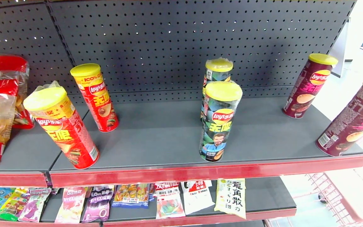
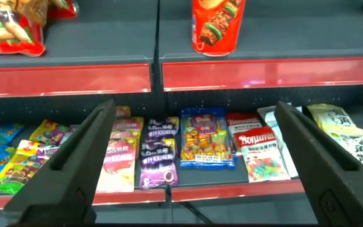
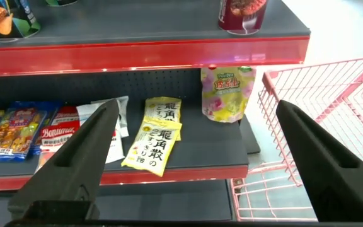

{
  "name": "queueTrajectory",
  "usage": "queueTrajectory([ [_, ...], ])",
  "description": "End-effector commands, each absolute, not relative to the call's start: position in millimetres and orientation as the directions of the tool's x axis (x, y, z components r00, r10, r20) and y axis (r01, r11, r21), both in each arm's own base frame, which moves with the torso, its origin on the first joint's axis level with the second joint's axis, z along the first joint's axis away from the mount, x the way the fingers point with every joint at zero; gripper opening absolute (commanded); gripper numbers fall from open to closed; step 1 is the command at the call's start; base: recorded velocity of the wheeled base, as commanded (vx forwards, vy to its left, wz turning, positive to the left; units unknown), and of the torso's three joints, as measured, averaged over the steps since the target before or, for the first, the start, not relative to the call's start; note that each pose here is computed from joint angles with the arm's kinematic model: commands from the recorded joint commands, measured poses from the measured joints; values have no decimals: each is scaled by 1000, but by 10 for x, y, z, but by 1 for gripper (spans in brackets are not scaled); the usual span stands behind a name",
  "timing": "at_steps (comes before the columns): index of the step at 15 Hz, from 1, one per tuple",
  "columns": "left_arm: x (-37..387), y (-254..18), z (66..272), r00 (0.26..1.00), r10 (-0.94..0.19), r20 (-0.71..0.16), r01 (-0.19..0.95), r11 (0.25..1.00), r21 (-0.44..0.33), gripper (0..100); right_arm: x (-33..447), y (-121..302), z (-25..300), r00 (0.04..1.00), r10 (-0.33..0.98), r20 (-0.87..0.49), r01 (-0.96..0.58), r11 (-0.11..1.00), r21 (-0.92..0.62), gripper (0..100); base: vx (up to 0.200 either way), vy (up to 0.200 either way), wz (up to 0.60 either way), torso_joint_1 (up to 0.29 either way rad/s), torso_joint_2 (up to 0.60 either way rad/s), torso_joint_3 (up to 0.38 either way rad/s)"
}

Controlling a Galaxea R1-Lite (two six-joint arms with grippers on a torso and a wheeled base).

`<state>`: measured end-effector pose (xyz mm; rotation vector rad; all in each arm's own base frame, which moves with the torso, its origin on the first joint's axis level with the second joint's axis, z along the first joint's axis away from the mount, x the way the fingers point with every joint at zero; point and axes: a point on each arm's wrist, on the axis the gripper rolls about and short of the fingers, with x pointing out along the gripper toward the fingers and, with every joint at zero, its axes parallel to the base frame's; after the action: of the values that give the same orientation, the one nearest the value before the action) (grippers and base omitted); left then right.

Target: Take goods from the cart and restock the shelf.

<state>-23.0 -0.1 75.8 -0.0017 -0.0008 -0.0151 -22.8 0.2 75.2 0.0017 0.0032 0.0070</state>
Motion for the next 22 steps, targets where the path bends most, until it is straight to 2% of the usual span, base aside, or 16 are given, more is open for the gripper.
queueTrajectory([
  [1,-229,-1,757,1000,-15,0,15,1000,-3,100,-228,2,752,1000,8,-3,-8,1000,2,100,0,0,0,0,0,0],
  [20,-229,-2,759,1000,-17,2,17,1000,0,100,-228,2,753,1000,9,-2,-9,1000,5,100,0,0,0,0,0,0],
  [22,-229,-2,759,1000,-17,2,17,1000,2,100,-228,2,753,1000,9,-2,-9,1000,5,100,0,-200,0,-5,5,2],
])
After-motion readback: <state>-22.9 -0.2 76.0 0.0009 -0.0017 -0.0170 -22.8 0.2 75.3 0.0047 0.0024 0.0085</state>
